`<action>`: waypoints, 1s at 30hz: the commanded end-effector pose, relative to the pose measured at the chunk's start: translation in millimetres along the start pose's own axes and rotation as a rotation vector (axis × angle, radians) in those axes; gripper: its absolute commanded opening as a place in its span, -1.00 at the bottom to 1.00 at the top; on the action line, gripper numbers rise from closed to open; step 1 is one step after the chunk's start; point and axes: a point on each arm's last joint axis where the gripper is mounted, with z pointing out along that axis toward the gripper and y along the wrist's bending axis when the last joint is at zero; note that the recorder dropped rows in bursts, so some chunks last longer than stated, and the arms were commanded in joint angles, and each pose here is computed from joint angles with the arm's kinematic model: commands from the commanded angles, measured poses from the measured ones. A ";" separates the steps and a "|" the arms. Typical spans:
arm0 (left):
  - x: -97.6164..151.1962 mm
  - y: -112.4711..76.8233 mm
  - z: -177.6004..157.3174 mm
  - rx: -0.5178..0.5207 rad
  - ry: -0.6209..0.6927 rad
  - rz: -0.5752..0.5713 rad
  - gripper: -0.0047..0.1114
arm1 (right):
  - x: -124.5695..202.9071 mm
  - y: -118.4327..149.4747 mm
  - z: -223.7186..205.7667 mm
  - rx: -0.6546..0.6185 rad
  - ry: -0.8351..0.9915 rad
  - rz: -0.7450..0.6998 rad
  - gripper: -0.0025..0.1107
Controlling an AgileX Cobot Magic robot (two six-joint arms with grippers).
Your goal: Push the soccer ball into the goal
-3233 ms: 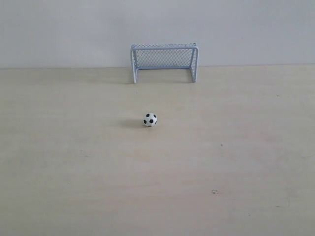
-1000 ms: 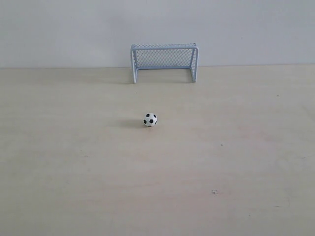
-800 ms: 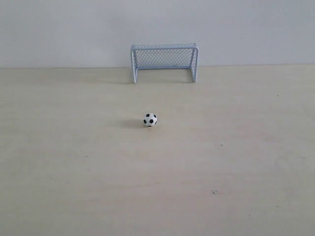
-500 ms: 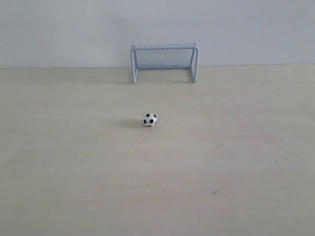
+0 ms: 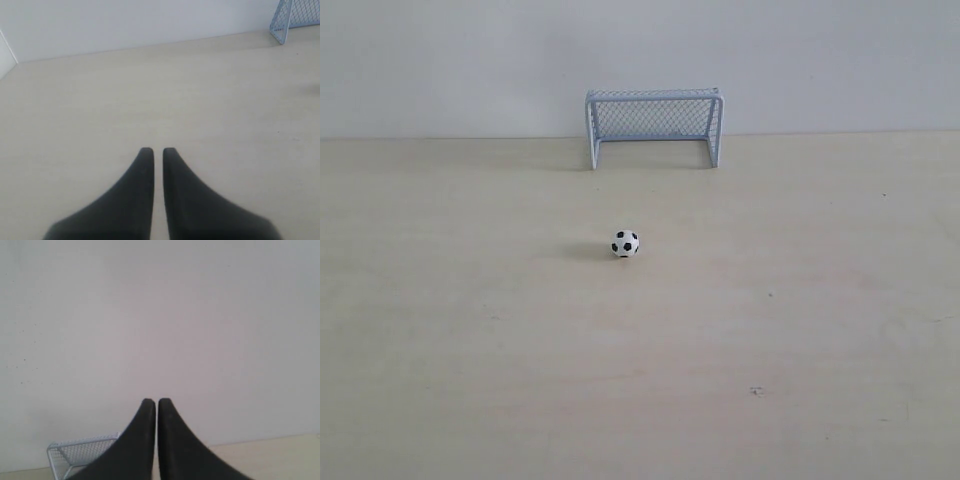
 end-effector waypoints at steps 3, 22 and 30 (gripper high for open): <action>-1.5 -0.4 0.0 0.008 -0.003 -0.006 -0.81 | -25.6 9.1 2.9 -0.027 0.092 0.051 -0.96; -1.5 -0.4 0.0 0.008 -0.003 -0.006 -0.81 | -44.7 25.3 62.8 -0.157 0.466 -0.139 -0.96; -1.5 -0.4 0.0 0.008 -0.003 -0.006 -0.81 | -42.0 31.1 98.4 -0.255 0.615 -0.197 -0.96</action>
